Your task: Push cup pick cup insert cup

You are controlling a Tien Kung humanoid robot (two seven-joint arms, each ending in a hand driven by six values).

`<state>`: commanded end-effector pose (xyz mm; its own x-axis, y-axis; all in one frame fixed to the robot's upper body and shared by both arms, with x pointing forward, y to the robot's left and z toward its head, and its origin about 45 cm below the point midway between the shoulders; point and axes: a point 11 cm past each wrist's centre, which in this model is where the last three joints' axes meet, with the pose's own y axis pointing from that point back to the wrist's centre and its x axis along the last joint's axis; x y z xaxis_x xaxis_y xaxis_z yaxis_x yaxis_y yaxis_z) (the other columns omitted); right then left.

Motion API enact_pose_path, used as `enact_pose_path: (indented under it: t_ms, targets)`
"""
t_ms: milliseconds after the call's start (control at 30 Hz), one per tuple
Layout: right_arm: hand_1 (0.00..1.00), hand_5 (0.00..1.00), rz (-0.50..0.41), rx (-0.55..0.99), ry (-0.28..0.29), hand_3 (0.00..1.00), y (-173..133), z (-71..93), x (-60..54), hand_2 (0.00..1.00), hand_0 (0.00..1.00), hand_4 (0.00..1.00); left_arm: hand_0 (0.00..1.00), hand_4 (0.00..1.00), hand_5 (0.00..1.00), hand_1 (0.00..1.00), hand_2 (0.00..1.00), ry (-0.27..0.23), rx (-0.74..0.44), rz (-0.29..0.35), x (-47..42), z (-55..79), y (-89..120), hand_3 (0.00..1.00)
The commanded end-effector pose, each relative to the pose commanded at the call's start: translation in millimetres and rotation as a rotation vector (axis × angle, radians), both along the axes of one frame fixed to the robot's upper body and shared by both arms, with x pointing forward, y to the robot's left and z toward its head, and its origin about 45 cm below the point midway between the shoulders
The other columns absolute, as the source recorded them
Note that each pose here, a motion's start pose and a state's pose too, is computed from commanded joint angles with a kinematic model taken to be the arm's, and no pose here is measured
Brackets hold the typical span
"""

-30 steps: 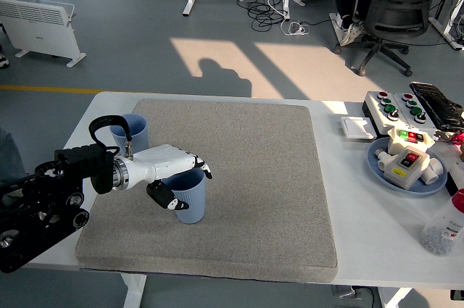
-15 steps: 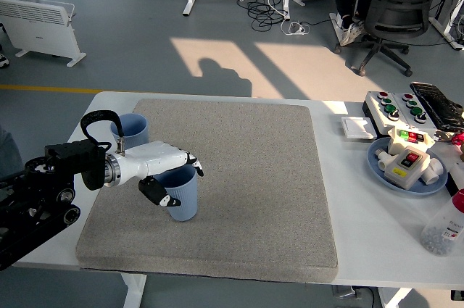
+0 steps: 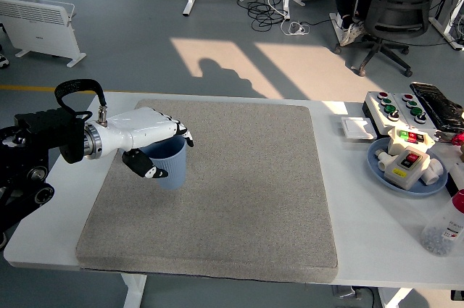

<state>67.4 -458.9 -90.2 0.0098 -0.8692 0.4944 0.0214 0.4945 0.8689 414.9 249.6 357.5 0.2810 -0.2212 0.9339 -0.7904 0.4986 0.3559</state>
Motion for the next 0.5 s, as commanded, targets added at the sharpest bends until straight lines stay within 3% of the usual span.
enact_pose_path:
  t_ms: [167,233,367,500]
  targets:
    - [0.64,0.418,0.005,-0.002,0.004,0.595,-1,0.6,0.0,0.649,0.712,0.133,0.527,0.454,0.002,0.562,0.706,-0.074,0.018,0.074,17.8,40.5,29,0.462]
    - [0.64,0.418,0.007,-0.003,0.007,0.594,-2,0.7,-0.4,0.65,0.712,0.133,0.525,0.439,0.002,0.561,0.706,-0.098,0.023,0.101,24.9,50.3,39,0.46]
    - [0.64,0.418,0.008,-0.005,0.012,0.594,-2,0.8,-1.7,0.65,0.712,0.133,0.525,0.439,0.002,0.561,0.706,-0.129,0.027,0.143,40.1,58.9,53,0.46]
    - [0.64,0.418,0.014,-0.006,0.014,0.594,-2,1.1,-1.1,0.649,0.712,0.133,0.522,0.426,0.002,0.562,0.707,-0.139,0.023,0.182,56.6,54.2,65,0.462]
